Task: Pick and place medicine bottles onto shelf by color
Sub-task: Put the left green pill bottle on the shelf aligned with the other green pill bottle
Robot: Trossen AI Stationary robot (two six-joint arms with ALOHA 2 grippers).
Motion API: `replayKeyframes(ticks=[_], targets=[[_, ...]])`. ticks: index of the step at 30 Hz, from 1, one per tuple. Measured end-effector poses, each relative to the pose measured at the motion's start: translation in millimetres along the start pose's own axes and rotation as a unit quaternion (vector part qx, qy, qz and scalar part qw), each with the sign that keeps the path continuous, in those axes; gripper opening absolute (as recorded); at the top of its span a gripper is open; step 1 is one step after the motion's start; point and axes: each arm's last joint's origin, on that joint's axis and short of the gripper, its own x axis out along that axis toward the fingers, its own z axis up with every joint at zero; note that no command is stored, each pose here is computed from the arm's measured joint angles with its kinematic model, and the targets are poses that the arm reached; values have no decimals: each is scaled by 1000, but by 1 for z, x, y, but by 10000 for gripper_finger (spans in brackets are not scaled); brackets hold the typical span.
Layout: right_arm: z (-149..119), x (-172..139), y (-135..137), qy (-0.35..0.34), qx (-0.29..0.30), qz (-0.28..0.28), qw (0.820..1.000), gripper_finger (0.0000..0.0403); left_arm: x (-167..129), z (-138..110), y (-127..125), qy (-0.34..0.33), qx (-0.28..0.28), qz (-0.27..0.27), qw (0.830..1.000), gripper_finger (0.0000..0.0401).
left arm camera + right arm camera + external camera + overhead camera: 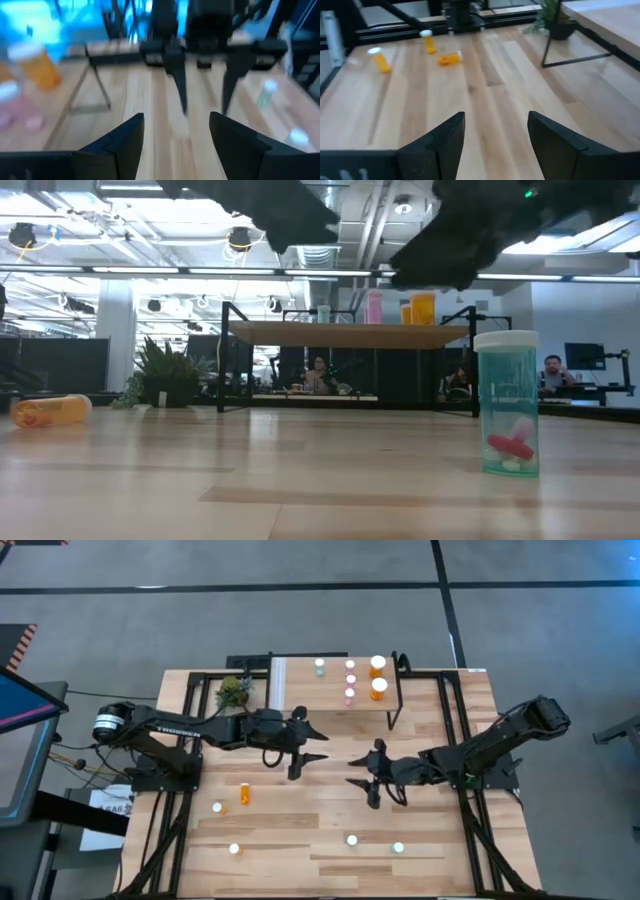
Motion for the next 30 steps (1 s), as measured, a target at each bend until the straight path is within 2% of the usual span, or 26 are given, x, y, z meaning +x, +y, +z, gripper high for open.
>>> replayKeyframes(ticks=[4,12,23,27,30], targets=[[2,-15,11,5,5,38,999,240,3,-4,-2,-43,8,-29,999,212],[0,-35,32,15,60,102,993,240,3,-8,-3,-39,9,-42,998,212],[-18,-14,39,44,113,89,989,240,4,-11,-11,-22,1,-51,998,212],[-20,-11,45,48,130,117,983,240,4,-11,-23,-18,13,-66,998,212],[-17,-11,55,48,121,130,983,240,3,-10,-32,-21,26,-67,997,212]])
